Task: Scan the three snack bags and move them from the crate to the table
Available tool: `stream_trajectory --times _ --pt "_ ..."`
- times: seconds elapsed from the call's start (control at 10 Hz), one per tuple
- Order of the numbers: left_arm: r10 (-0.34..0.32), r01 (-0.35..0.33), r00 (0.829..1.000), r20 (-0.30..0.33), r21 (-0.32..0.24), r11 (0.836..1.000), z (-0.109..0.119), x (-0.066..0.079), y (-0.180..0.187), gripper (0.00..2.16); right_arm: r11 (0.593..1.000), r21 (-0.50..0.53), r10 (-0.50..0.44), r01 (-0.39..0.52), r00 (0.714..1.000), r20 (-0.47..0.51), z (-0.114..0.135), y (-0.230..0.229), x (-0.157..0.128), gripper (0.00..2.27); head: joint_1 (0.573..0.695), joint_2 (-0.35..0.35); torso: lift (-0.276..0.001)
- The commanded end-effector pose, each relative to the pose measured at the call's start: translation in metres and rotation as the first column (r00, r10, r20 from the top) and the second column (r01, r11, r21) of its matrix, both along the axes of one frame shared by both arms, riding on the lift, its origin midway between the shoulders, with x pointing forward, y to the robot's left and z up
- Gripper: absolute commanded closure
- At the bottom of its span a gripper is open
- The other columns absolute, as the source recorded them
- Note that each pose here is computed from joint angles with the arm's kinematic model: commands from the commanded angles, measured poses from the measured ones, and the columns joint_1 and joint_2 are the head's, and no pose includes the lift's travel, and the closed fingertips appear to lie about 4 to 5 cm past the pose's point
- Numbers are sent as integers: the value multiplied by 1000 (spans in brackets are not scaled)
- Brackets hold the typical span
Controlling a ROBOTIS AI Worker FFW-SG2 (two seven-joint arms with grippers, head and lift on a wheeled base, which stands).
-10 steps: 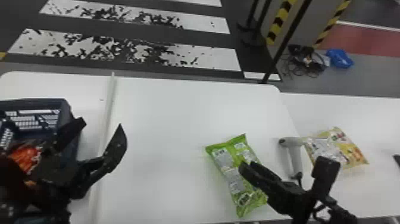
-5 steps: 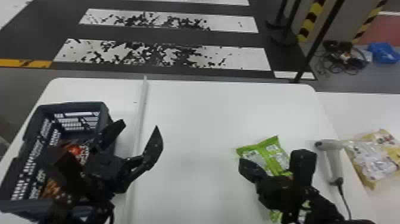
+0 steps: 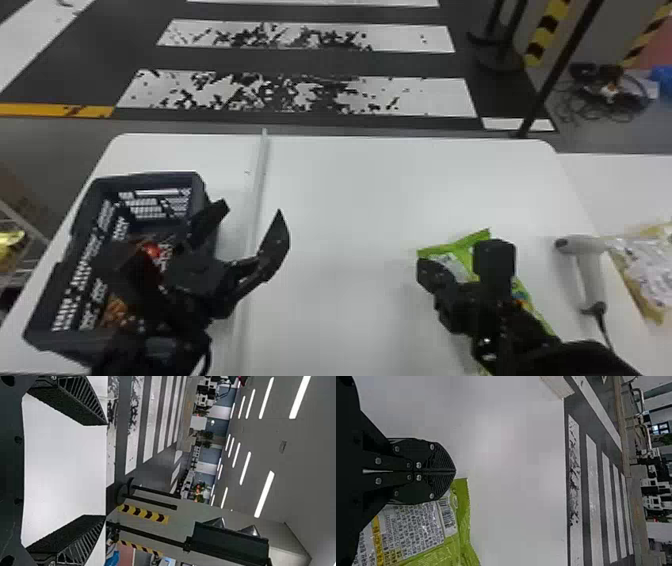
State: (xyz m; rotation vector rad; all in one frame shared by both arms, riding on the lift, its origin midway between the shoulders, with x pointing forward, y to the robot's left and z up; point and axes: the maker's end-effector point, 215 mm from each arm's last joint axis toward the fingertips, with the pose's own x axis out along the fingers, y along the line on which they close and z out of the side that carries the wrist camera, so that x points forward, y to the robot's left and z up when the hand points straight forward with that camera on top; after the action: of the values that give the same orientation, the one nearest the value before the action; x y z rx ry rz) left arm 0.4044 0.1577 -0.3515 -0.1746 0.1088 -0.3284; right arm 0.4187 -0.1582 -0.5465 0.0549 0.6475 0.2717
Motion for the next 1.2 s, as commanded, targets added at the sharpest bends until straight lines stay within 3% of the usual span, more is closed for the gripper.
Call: stream_trajectory --times 0.0,0.4,0.6,0.9,1.1 --pt "3 -3 1000 -1 -2 1000 -1 2 2 33 1000 -24 -15 15 1000 19 5 -8 13 2246 695 1 -62" --pt "-3 3 1000 1 -5 1000 -1 3 -1 33 992 -84 -90 90 996 -2 -4 -46 39 2246 695 -41 -62" --pt "-3 3 1000 -1 -4 1000 -2 3 -1 33 993 -19 -115 115 993 -2 0 -55 37 2246 695 -67 -62" --pt "-9 9 1000 7 -6 1000 2 6 -4 33 996 53 -72 67 994 84 63 -37 13 2246 695 -61 -62" --pt "-10 10 1000 2 -7 1000 -2 9 -5 33 996 37 -82 78 988 131 98 -67 0 2240 695 -61 -62"
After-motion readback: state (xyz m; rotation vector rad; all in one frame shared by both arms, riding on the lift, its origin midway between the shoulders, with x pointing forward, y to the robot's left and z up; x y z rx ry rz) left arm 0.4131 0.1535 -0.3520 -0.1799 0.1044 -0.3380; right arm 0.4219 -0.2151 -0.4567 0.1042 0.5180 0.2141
